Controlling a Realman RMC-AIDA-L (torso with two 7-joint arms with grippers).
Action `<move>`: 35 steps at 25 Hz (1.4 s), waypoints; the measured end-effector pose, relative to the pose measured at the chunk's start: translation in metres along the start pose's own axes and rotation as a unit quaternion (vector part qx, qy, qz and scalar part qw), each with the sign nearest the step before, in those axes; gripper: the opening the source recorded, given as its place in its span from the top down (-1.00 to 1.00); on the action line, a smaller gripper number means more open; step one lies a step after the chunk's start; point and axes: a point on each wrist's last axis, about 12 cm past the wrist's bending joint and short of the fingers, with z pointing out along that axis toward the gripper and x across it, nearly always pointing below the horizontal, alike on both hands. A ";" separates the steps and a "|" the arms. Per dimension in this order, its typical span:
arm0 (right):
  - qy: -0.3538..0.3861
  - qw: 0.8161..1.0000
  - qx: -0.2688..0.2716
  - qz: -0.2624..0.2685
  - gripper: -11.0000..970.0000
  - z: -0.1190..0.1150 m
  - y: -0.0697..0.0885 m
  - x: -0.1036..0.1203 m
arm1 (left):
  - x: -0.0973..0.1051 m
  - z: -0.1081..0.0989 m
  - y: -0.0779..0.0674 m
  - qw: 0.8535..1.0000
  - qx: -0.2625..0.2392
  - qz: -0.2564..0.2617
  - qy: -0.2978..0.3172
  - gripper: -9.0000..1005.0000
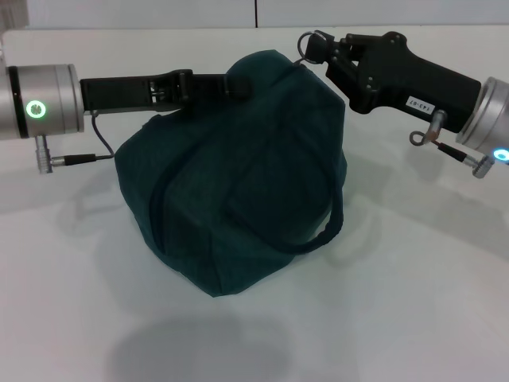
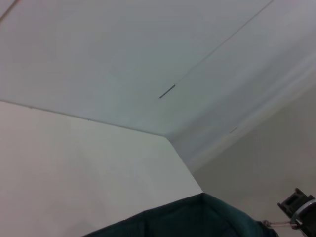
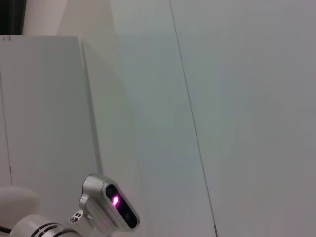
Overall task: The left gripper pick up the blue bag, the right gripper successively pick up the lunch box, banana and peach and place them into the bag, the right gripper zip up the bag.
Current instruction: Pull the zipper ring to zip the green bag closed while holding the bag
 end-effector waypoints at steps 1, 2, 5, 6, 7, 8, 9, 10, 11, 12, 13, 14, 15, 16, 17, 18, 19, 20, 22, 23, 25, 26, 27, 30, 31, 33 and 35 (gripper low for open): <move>0.000 1.000 0.000 0.001 0.82 0.000 0.000 0.000 | 0.000 0.000 0.000 1.000 -0.001 0.000 -0.002 0.05; 0.000 1.000 0.001 0.002 0.82 -0.001 0.000 0.001 | 0.000 0.000 0.001 1.000 -0.001 0.000 -0.004 0.09; 0.001 1.000 0.002 0.003 0.82 -0.002 0.000 0.002 | 0.002 0.001 0.001 1.000 -0.001 -0.001 -0.004 0.22; 0.001 1.000 0.002 0.004 0.82 -0.002 0.000 0.002 | 0.003 0.001 0.001 1.000 -0.001 -0.001 -0.004 0.27; 0.001 1.000 0.003 0.004 0.82 -0.002 0.000 0.002 | 0.003 0.001 0.001 1.000 -0.001 -0.002 -0.004 0.31; 0.001 1.000 0.003 0.004 0.82 -0.002 0.000 0.002 | 0.004 0.001 0.001 1.000 -0.001 -0.002 -0.003 0.35; 0.000 1.000 0.005 0.006 0.82 -0.002 0.000 0.002 | 0.004 0.002 0.001 1.000 -0.001 -0.003 -0.003 0.38; -0.002 1.000 0.007 0.008 0.82 -0.003 -0.001 0.003 | 0.005 0.002 0.001 1.000 0.000 -0.004 -0.003 0.41; -0.004 1.000 0.011 0.014 0.82 -0.005 -0.001 0.004 | 0.005 0.002 0.001 1.000 0.001 -0.004 -0.003 0.44; -0.008 1.000 0.016 0.022 0.82 -0.007 -0.002 0.005 | 0.006 0.003 0.001 1.000 0.003 -0.005 -0.004 0.47; -0.012 0.999 0.020 0.027 0.82 -0.008 -0.003 0.005 | 0.007 0.003 0.001 1.000 0.004 -0.006 -0.003 0.49; -0.019 0.999 0.026 0.037 0.82 -0.011 -0.004 0.006 | 0.009 0.003 0.001 1.000 0.005 -0.005 -0.003 0.51; -0.025 0.998 0.031 0.045 0.82 -0.013 -0.005 0.007 | 0.011 0.003 0.001 1.000 0.005 -0.006 -0.004 0.52; -0.030 0.998 0.035 0.052 0.81 -0.015 -0.006 0.008 | 0.012 0.002 0.001 1.000 0.005 -0.006 -0.004 0.53; -0.033 0.997 0.038 0.057 0.81 -0.017 -0.006 0.009 | 0.013 0.002 0.002 1.000 0.005 -0.007 -0.005 0.55; -0.034 0.997 0.041 0.062 0.81 -0.018 -0.007 0.010 | 0.014 0.001 0.002 1.000 0.005 -0.007 -0.006 0.56; -0.035 0.996 0.043 0.067 0.81 -0.020 -0.007 0.011 | 0.015 0.001 0.002 1.000 0.007 -0.007 -0.007 0.58; -0.035 0.996 0.045 0.070 0.81 -0.021 -0.007 0.012 | 0.015 0.001 0.001 1.000 0.010 -0.006 -0.008 0.60; -0.034 0.995 0.046 0.078 0.81 -0.022 -0.006 0.014 | 0.016 0.002 -0.001 1.000 0.020 -0.003 -0.010 0.64; -0.033 0.995 0.046 0.082 0.81 -0.023 -0.006 0.015 | 0.017 0.002 -0.002 1.000 0.027 0.000 -0.011 0.66; -0.032 0.995 0.045 0.086 0.81 -0.023 -0.006 0.016 | 0.017 0.002 -0.004 0.999 0.036 0.004 -0.013 0.71; -0.032 0.995 0.045 0.087 0.81 -0.023 -0.005 0.016 | 0.017 0.002 -0.005 0.999 0.038 0.005 -0.014 0.74; -0.032 0.995 0.044 0.088 0.81 -0.023 -0.005 0.017 | 0.017 0.003 -0.005 0.999 0.039 0.006 -0.014 0.77; -0.033 0.995 0.042 0.088 0.81 -0.023 -0.005 0.016 | 0.016 0.003 -0.005 0.999 0.039 0.008 -0.014 0.85; -0.034 0.995 0.041 0.088 0.81 -0.023 -0.005 0.016 | 0.016 0.003 -0.005 0.999 0.040 0.008 -0.014 0.85; -0.035 0.995 0.042 0.088 0.80 -0.023 -0.005 0.016 | 0.017 0.003 -0.006 0.999 0.040 0.008 -0.014 0.86; -0.036 0.995 0.042 0.089 0.80 -0.024 -0.005 0.016 | 0.017 0.003 -0.006 0.999 0.041 0.008 -0.014 0.87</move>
